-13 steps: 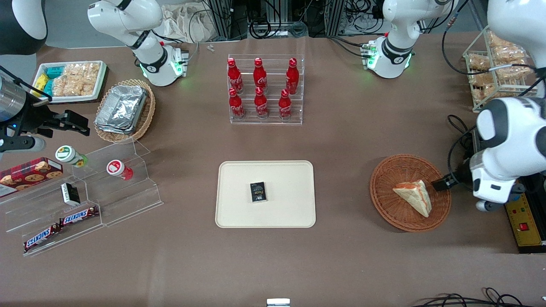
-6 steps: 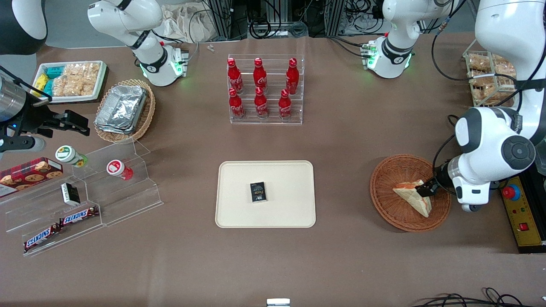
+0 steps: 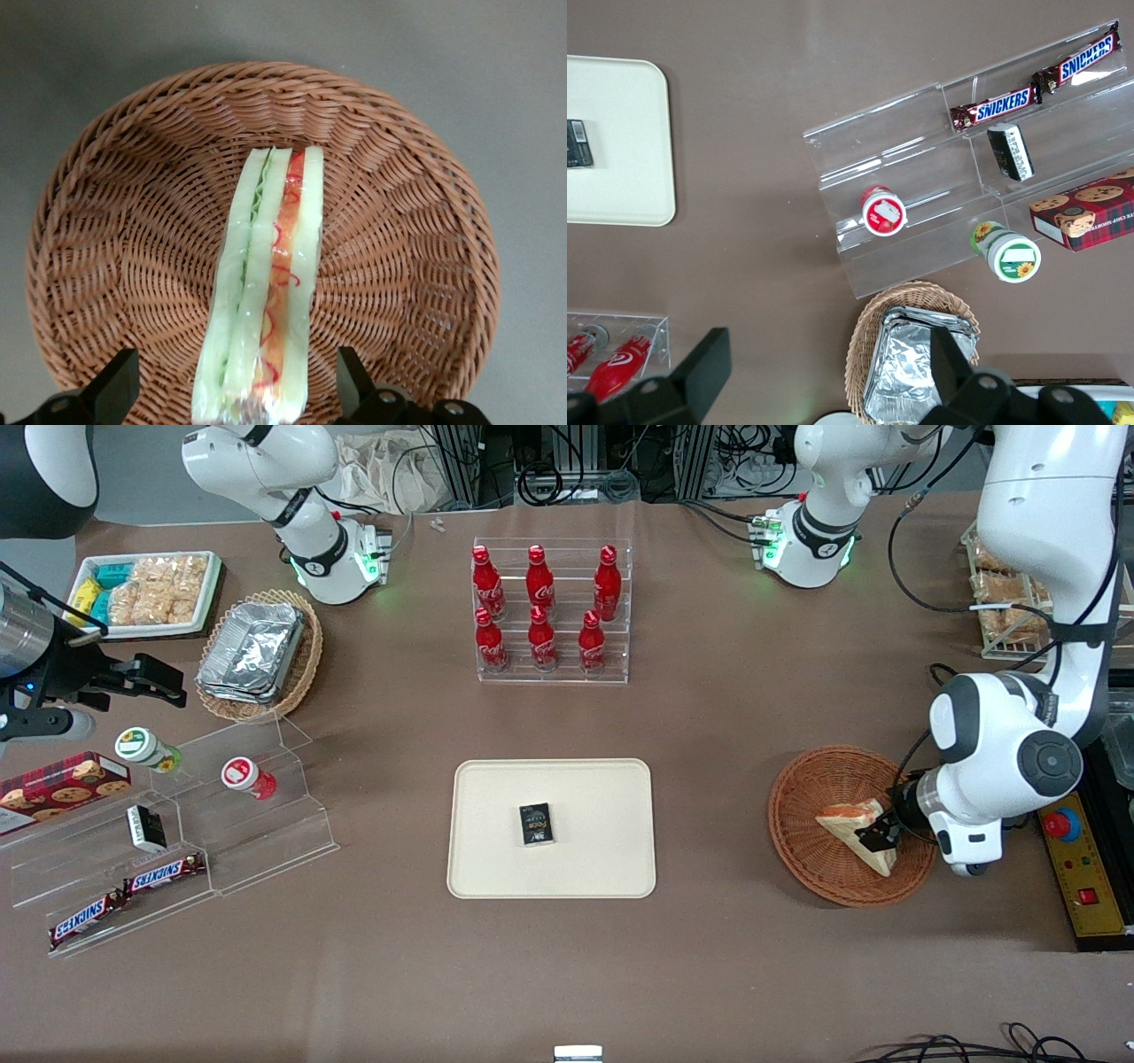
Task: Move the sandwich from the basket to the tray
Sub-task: 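Lower the left gripper and close it on the sandwich wedge, then lift the sandwich and carry it with the left gripper to the cream tray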
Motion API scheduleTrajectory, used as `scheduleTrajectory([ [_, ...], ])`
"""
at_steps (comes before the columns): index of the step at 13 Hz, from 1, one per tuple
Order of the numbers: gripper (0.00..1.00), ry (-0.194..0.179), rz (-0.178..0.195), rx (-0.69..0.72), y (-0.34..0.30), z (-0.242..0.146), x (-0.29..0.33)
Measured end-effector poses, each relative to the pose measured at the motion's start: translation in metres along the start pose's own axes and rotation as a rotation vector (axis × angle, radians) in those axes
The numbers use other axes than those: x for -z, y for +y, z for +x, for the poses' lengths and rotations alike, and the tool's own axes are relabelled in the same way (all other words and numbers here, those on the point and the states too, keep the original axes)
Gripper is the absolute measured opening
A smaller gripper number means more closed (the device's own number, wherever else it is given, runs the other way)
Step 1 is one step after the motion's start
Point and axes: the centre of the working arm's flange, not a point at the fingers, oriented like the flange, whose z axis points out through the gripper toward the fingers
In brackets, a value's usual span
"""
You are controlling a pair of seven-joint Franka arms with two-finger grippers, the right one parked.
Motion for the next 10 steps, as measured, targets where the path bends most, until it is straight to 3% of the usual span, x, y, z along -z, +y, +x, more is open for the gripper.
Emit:
scheduleTrajectory([
  [5, 1.0, -0.019, 0.015, 0.061, 0.0, 0.001, -0.026],
  [10, 0.44, -0.004, -0.009, 0.092, 0.018, -0.006, -0.021],
])
